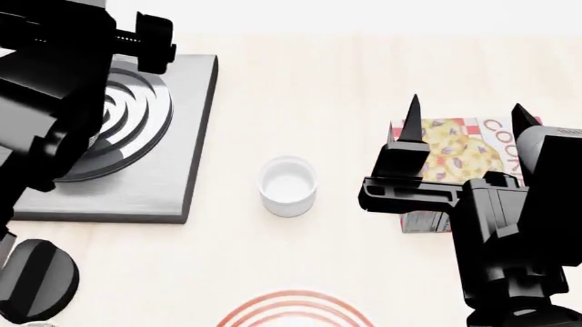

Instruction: Pick the akita bowl on the stove and place it on the plate.

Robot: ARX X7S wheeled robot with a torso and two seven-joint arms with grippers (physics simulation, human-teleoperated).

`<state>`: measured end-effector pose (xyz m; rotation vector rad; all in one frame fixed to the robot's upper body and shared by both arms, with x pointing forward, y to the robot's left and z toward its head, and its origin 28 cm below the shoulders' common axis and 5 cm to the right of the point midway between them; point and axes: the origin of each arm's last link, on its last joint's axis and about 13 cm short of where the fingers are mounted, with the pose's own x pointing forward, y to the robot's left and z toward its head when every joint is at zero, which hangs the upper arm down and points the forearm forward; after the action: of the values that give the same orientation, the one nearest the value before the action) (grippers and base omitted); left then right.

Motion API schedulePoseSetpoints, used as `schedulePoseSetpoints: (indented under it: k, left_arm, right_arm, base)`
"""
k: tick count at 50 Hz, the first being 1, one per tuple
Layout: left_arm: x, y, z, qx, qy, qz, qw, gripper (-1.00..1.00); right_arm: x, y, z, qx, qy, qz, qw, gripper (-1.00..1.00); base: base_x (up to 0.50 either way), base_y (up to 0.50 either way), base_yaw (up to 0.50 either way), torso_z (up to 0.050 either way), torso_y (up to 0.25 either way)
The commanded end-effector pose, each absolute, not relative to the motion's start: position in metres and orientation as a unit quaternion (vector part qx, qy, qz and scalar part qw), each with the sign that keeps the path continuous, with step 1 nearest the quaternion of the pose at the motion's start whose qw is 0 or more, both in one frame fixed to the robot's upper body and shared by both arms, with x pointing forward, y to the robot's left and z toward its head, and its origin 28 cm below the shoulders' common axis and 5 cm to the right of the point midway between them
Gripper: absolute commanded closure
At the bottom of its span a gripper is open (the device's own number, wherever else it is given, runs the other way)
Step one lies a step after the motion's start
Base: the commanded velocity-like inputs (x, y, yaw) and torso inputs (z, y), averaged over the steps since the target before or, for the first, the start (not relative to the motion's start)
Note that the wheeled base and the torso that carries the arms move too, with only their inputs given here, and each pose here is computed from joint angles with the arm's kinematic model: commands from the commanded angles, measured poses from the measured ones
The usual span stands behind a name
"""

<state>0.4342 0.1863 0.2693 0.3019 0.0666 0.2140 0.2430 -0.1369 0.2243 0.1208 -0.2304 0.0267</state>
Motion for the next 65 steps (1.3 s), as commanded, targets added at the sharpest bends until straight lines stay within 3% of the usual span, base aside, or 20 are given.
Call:
schedulePoseSetpoints:
  k: [1, 65]
  left_arm:
    - [0.429, 0.187, 0.257, 0.188, 0.051, 0.131, 0.972, -1.0]
    - [0.421, 0.194, 0.214, 0.21, 0.117, 0.164, 0.957, -1.0]
  right_arm:
    - [0.243, -0.137, 0.224, 0.06, -0.115, 0.013, 0.991, -1.0]
    - [0.244, -0.137, 0.223, 0.06, -0.114, 0.013, 0.992, -1.0]
  base:
    - [0.0, 0.0, 0.0, 0.0, 0.0]
    - [0.0, 0.0, 0.0, 0.0, 0.0]
